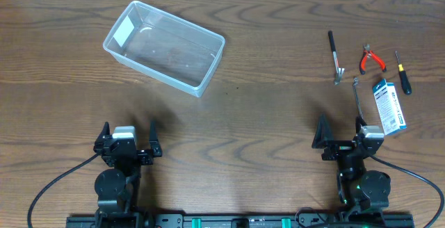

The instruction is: Pack container

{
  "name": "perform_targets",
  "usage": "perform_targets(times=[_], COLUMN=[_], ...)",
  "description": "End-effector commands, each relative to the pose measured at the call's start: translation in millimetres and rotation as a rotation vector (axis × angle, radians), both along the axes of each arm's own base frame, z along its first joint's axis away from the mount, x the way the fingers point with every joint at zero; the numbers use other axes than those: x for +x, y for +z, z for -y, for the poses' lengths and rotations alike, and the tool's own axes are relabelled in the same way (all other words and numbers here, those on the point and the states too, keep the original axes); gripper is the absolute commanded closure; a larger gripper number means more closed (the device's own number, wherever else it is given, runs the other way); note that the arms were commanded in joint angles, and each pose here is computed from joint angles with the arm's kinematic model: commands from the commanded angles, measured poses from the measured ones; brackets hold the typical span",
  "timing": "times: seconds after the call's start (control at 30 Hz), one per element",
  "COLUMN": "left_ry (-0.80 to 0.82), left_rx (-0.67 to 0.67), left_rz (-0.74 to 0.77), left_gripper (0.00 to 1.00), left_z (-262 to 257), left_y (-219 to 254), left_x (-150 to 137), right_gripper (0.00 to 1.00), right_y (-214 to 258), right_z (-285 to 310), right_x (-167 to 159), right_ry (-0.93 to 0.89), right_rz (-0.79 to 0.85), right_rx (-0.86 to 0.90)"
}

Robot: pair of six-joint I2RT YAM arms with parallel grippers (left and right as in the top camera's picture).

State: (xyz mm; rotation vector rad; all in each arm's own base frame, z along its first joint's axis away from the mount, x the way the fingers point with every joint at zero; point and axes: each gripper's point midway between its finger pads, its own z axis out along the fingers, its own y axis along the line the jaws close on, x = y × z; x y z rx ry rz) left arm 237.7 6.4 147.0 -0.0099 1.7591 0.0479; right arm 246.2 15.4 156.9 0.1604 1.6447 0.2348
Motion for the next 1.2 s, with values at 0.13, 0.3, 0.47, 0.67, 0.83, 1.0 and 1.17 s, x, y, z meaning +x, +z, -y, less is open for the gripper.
perform_targets(times=[0.13,0.3,0.47,0.67,0.83,1.0,1.17], left_ry=[-0.005,-0.005,-0.005,-0.005,-0.005,-0.005,-0.005], left_rx=[0.018,0.018,0.018,0.018,0.018,0.018,0.018], left_rz=[-0.045,-0.044,-0.045,-0.045,-0.045,-0.045,-0.045], left_gripper=[0.02,0.02,0.02,0.02,0.02,0.02,0.02], left_z=[0.5,0.5,0.5,0.5,0.5,0.5,0.5], left_y=[-14.9,-14.8,-14.9,-14.9,-14.9,-14.9,-14.9], left_x=[-1.3,-1.3,-1.3,-1.3,-1.3,-1.3,-1.3], right_gripper=[0.01,0.01,0.01,0.01,0.01,0.01,0.01], right_y=[0.1,0.1,0.1,0.1,0.1,0.2,0.3], right_z=[3.4,3.5,3.5,3.5,3.5,4.6,5.7], right_x=[-0.2,-0.2,-0.2,-0.2,-0.2,-0.1,-0.1], right_ry=[-0.016,-0.017,-0.017,-0.017,-0.017,-0.023,-0.030], right_rz=[0.004,0.004,0.004,0.004,0.004,0.004,0.005], right_rx=[-0.007,-0.007,-0.007,-0.007,-0.007,-0.008,-0.008])
